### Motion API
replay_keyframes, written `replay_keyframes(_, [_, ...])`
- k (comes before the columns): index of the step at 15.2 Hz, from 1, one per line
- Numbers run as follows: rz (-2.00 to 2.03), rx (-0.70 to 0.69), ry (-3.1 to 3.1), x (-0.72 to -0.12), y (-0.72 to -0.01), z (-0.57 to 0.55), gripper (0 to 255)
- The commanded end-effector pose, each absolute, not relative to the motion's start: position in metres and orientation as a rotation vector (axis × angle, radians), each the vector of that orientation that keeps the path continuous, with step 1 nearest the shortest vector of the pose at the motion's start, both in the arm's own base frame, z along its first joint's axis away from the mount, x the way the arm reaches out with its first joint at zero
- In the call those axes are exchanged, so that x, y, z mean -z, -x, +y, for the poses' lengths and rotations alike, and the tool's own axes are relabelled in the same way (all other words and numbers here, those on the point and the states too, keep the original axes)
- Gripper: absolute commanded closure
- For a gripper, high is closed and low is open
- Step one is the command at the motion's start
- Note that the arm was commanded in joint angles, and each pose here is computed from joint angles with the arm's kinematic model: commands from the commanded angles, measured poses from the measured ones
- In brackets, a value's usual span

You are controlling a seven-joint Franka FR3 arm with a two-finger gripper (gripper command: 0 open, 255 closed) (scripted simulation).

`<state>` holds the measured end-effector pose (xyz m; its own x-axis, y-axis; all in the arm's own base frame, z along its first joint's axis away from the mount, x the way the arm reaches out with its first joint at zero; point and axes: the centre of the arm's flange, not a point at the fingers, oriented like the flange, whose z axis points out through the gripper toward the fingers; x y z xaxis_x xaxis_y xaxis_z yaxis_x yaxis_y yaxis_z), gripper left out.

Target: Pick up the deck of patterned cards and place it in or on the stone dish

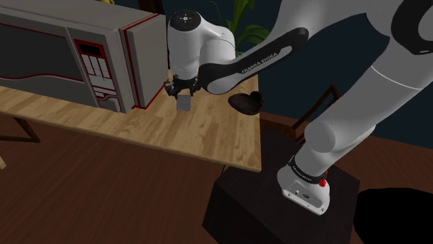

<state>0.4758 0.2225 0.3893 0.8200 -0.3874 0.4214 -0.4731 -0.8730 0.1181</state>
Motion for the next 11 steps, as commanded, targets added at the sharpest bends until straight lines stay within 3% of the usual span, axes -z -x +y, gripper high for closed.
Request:
replay_keyframes(1, [-0.667, -0.576, -2.787, -0.399, -0.475, 0.223, 255])
replay_keyframes(11, [-0.667, -0.576, -2.787, -0.452, -0.475, 0.223, 255])
